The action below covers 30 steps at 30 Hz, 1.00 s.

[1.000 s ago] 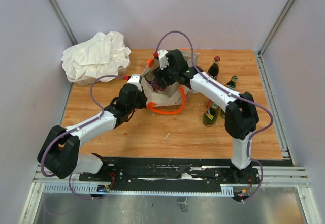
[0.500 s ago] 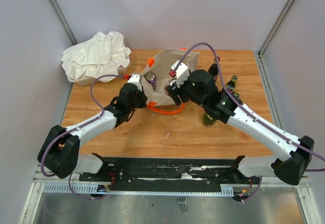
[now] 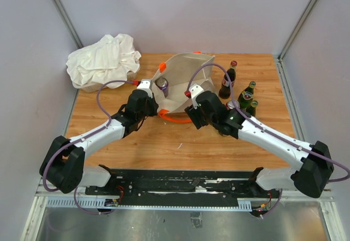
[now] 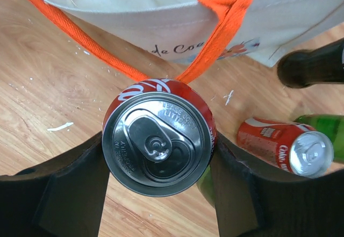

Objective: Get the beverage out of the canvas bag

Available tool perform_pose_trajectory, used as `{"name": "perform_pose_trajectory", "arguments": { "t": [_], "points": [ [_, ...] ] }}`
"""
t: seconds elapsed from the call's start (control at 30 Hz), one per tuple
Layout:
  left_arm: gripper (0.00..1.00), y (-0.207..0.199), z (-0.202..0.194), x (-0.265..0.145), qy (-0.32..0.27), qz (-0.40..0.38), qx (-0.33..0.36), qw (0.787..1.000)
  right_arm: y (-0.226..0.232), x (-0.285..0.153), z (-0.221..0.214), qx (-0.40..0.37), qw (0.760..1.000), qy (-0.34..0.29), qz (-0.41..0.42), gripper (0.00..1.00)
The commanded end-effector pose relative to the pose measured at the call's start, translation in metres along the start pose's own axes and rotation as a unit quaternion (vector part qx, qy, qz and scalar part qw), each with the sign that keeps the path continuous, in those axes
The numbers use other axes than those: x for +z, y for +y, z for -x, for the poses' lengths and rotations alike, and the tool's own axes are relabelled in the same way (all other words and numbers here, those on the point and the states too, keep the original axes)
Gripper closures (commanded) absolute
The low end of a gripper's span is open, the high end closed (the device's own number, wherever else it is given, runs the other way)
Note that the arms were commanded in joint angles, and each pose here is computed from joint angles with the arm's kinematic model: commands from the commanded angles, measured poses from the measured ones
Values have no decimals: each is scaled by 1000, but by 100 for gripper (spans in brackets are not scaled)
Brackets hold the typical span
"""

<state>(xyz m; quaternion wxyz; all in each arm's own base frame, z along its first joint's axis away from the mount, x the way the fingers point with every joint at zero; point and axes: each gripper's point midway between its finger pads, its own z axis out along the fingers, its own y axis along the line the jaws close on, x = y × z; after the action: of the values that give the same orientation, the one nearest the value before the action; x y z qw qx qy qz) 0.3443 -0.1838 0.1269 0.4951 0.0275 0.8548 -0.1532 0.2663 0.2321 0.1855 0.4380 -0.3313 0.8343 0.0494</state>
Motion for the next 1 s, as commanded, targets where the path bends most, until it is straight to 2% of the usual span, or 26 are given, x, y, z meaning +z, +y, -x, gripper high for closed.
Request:
{"name": "perform_pose_trajectory", "arguments": {
  "t": [0.0, 0.6, 0.77, 0.97],
  "points": [
    [88, 5, 6, -4, -7, 11, 5, 1000, -2, 22, 1, 45, 999, -14, -21, 99],
    [87, 7, 5, -3, -6, 18, 5, 1000, -52, 87, -33, 134, 990, 27, -41, 99],
    [87, 7, 6, -1, -5, 18, 8, 1000, -60, 99, -46, 142, 987, 51, -51, 99],
    [87, 6, 5, 2, -2, 17, 11, 1000, -72, 105, -53, 153, 985, 52, -66, 99]
  ]
}}
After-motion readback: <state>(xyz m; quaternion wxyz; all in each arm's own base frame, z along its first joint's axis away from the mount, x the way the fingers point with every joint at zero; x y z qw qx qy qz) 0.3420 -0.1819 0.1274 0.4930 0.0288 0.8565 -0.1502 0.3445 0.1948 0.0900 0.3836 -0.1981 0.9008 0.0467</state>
